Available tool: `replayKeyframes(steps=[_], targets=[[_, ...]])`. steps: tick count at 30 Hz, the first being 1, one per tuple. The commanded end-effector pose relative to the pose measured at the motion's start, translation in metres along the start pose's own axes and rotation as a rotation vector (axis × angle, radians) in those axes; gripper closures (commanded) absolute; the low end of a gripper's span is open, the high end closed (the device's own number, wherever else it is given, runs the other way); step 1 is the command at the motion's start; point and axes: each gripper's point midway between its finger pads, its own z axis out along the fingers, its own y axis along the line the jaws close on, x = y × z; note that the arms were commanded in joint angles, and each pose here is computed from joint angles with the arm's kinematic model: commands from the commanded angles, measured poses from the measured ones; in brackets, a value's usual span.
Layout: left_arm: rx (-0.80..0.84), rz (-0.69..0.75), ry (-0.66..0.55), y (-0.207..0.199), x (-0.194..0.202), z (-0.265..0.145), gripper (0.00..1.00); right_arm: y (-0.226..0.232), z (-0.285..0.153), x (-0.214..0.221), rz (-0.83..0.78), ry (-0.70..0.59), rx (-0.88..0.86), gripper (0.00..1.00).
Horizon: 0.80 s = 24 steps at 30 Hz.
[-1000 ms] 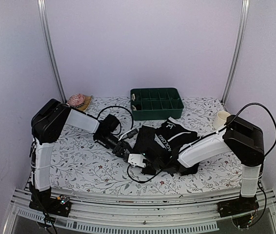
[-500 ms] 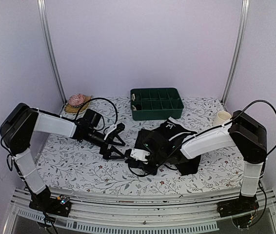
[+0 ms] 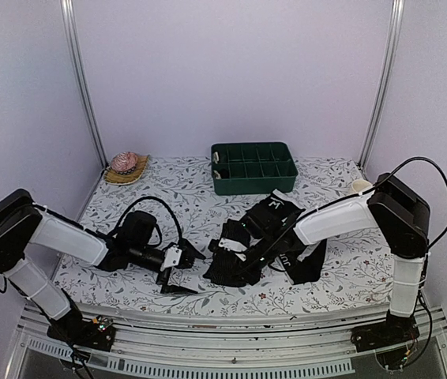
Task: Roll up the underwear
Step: Roll the underwear at the center of the board.
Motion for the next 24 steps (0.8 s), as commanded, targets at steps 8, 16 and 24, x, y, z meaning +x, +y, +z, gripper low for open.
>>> replayKeyframes(steps=[8, 16, 24], targets=[[-0.134, 0.411, 0.088, -0.008, -0.017, 0.029, 0.01, 0.006, 0.002, 0.013, 0.192, 0.051, -0.159, 0.97], [-0.146, 0.387, 0.185, -0.004, -0.004, 0.055, 0.08, 0.006, 0.002, 0.017, 0.201, 0.065, -0.16, 0.97], [-0.124, 0.381, 0.222, -0.007, -0.001, 0.07, 0.24, 0.01, -0.001, 0.02, 0.205, 0.066, -0.171, 0.97]])
